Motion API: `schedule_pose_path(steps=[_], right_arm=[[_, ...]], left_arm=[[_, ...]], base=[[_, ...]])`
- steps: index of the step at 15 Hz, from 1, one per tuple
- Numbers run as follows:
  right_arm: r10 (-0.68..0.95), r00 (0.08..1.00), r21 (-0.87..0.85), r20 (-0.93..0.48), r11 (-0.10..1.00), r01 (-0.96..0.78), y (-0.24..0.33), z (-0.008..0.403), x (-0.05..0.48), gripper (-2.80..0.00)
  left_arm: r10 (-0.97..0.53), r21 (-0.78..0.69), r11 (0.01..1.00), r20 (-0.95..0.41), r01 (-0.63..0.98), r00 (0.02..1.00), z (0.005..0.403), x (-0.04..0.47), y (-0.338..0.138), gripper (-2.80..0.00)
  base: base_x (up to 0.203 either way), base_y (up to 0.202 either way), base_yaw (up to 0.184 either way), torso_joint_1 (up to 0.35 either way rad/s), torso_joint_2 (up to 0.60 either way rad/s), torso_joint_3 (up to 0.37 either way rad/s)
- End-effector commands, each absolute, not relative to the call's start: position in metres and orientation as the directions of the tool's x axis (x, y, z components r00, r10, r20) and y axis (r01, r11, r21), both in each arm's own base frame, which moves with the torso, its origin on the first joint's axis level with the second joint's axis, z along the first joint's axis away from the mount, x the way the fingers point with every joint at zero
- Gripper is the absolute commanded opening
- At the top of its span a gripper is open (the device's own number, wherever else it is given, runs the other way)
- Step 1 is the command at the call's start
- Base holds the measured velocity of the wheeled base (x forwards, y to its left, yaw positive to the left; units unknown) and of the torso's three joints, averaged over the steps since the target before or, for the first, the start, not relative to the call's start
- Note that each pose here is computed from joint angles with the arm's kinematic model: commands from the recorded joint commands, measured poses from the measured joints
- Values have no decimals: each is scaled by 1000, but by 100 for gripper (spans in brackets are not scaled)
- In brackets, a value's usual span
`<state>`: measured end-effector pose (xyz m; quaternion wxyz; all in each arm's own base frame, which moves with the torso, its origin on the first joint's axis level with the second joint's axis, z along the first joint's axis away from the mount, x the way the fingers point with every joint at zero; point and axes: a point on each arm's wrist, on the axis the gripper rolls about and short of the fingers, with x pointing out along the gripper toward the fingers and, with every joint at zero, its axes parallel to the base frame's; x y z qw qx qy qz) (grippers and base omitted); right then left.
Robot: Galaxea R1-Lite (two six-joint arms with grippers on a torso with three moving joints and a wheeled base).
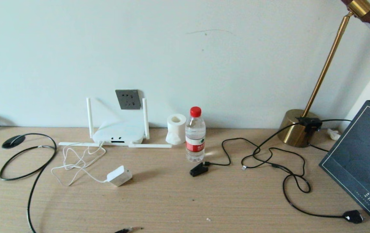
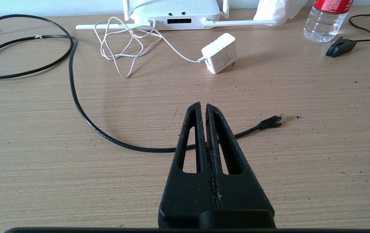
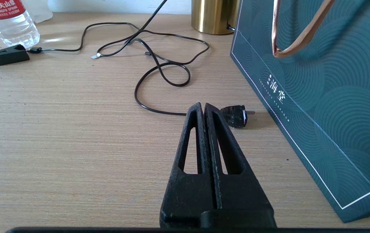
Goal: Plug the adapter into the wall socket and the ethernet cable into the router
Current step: Pick up plug
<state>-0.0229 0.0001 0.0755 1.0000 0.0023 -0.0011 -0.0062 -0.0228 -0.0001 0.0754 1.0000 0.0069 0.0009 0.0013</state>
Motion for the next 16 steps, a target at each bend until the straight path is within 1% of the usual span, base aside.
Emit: schedule_pose_path(steps=[1,13,14,16], right_arm=[[-12,1000,5,2,1000,12,0,76,-23,-280],[-12,1000,5,2,1000,12,0,76,-23,-280],[-12,1000,5,2,1000,12,0,76,-23,-280],[-12,1000,5,0,1000,12,0,75,-23,-280]], left_arm=[[3,14,1000,-4,-3,1000,75,-23,0,-280],[5,14,1000,1,-5,1000,76,-23,0,-280],[5,23,1000,29,-5,1000,84,-25,0,-280],[-6,35,999,73,3,997,114,-30,0,-280]], base=[[0,0,0,0,0,0],[0,0,0,0,0,0],[0,0,0,0,0,0],[0,0,0,0,0,0]])
